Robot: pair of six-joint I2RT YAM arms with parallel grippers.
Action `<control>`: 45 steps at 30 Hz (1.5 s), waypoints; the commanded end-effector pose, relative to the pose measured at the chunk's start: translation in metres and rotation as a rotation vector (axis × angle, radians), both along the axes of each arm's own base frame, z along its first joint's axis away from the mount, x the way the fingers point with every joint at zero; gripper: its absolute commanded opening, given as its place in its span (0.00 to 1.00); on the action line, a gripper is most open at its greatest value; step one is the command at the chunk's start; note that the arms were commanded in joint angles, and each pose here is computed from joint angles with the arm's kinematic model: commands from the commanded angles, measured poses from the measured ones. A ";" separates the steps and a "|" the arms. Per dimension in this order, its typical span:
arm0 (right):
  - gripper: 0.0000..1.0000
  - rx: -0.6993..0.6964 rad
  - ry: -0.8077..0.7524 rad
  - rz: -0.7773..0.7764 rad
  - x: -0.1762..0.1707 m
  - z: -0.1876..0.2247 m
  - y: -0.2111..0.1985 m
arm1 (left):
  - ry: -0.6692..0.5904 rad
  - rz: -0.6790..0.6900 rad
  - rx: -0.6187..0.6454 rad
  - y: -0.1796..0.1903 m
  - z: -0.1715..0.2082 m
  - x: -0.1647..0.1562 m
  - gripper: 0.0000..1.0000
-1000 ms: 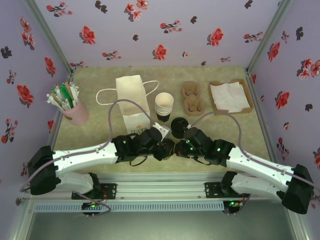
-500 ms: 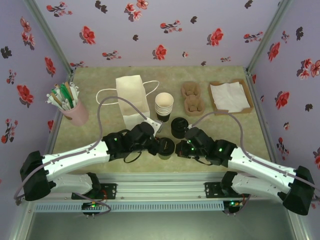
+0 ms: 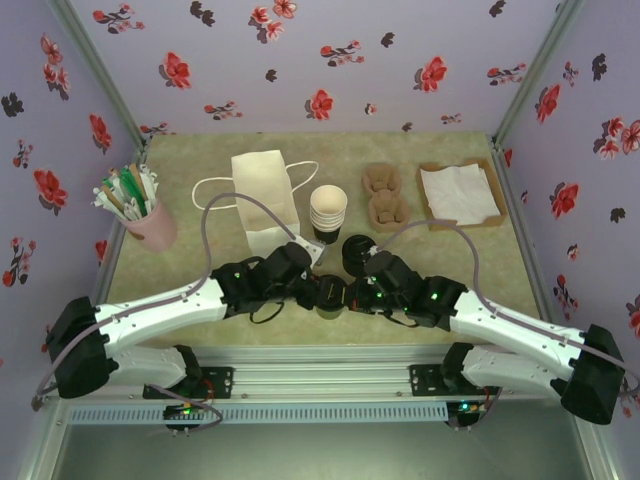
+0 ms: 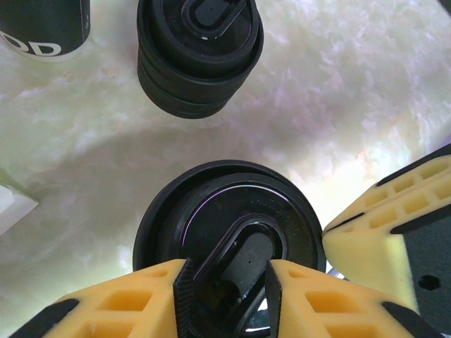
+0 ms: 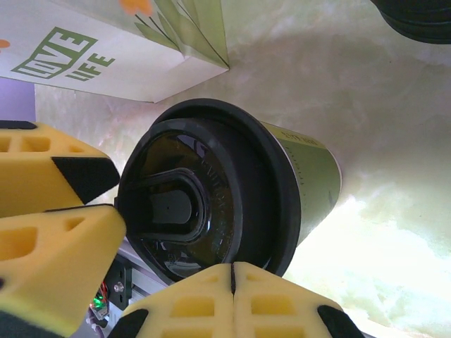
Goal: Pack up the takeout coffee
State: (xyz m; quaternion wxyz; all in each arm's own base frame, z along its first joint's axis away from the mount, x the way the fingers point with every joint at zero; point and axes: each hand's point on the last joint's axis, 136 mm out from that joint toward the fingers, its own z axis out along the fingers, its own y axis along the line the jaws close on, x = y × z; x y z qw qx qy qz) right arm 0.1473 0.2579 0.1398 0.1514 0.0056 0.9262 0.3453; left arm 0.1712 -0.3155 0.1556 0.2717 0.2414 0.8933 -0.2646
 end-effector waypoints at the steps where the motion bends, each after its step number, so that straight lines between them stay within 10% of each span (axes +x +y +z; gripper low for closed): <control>1: 0.00 0.012 -0.021 0.011 0.001 0.005 0.004 | 0.028 -0.006 0.022 0.003 -0.013 -0.003 0.35; 45: 0.00 -0.027 -0.029 0.005 0.003 -0.002 -0.001 | 0.061 0.000 0.038 0.004 -0.027 -0.006 0.34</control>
